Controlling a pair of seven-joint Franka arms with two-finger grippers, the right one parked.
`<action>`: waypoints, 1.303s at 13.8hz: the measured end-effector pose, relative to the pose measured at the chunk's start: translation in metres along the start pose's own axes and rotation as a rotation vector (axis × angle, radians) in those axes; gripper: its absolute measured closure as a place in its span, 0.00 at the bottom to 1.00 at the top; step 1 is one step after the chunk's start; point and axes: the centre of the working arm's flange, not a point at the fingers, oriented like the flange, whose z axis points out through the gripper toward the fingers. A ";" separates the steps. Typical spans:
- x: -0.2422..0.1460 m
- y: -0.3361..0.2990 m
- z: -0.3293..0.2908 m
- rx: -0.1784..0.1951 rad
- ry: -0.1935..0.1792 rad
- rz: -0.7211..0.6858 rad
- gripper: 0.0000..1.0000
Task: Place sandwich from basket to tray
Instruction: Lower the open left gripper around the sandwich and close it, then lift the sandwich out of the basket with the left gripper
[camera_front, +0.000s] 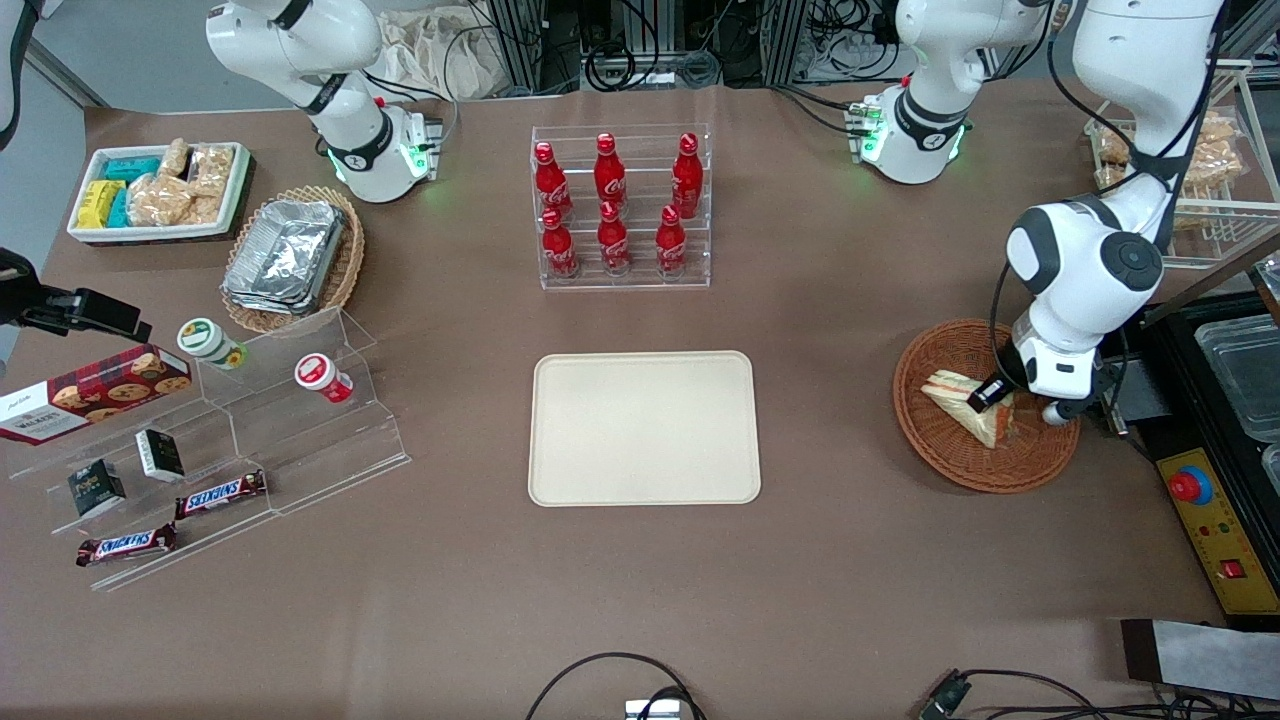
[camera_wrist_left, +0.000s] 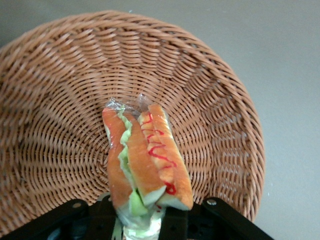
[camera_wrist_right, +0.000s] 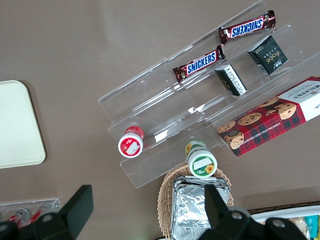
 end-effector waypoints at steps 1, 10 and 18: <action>0.001 0.001 -0.009 -0.001 -0.001 0.040 0.75; -0.027 0.044 -0.076 -0.019 -0.021 0.481 0.78; -0.122 0.154 -0.084 -0.062 -0.034 0.716 0.78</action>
